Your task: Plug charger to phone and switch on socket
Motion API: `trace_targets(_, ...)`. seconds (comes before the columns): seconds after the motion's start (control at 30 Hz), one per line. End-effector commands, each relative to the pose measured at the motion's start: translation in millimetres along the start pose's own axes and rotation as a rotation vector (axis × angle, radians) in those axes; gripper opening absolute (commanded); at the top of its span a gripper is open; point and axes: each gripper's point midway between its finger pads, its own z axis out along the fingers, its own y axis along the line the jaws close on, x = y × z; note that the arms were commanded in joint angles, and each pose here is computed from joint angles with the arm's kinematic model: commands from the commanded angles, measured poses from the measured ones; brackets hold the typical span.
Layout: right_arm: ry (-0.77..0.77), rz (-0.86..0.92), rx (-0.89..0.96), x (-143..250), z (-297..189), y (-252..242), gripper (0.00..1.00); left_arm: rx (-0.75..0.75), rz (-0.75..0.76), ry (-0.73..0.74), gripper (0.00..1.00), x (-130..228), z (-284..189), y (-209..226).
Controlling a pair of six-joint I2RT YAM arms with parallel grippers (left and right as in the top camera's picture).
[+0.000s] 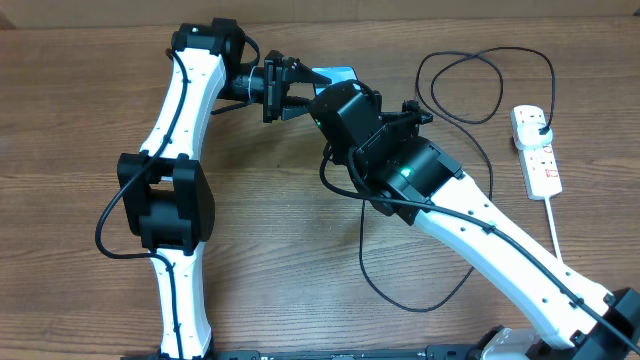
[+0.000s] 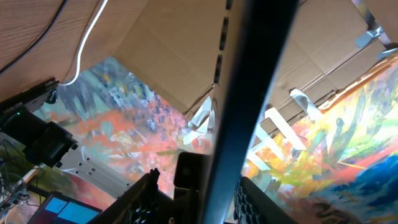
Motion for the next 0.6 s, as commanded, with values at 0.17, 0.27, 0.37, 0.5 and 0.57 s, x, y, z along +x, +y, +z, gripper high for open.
trace_targets(0.17, -0.011, 0.017, -0.024, 5.1, 5.4, 4.9, 0.04, -0.045, 0.064, -0.04, 0.43, 2.6, -0.3, -5.3)
trace_targets(0.27, -0.009, 0.015, -0.028, 5.7, 5.4, 5.9, 0.04, -0.072, 0.068, -0.07, 0.43, -5.6, -0.9, -3.5)
trace_targets(0.37, -0.008, 0.015, -0.029, 6.1, 5.2, 5.9, 0.04, -0.07, 0.067, -0.073, 0.43, -7.3, -0.9, -5.3)
trace_targets(0.5, -0.003, 0.014, -0.03, 8.2, 4.5, 5.8, 0.04, -0.069, 0.067, -0.073, 0.42, -7.2, -0.9, -5.3)
trace_targets(0.57, -0.001, 0.013, -0.03, 9.2, 4.1, 5.3, 0.04, -0.063, 0.06, -0.067, 0.4, -6.2, -0.8, -6.3)
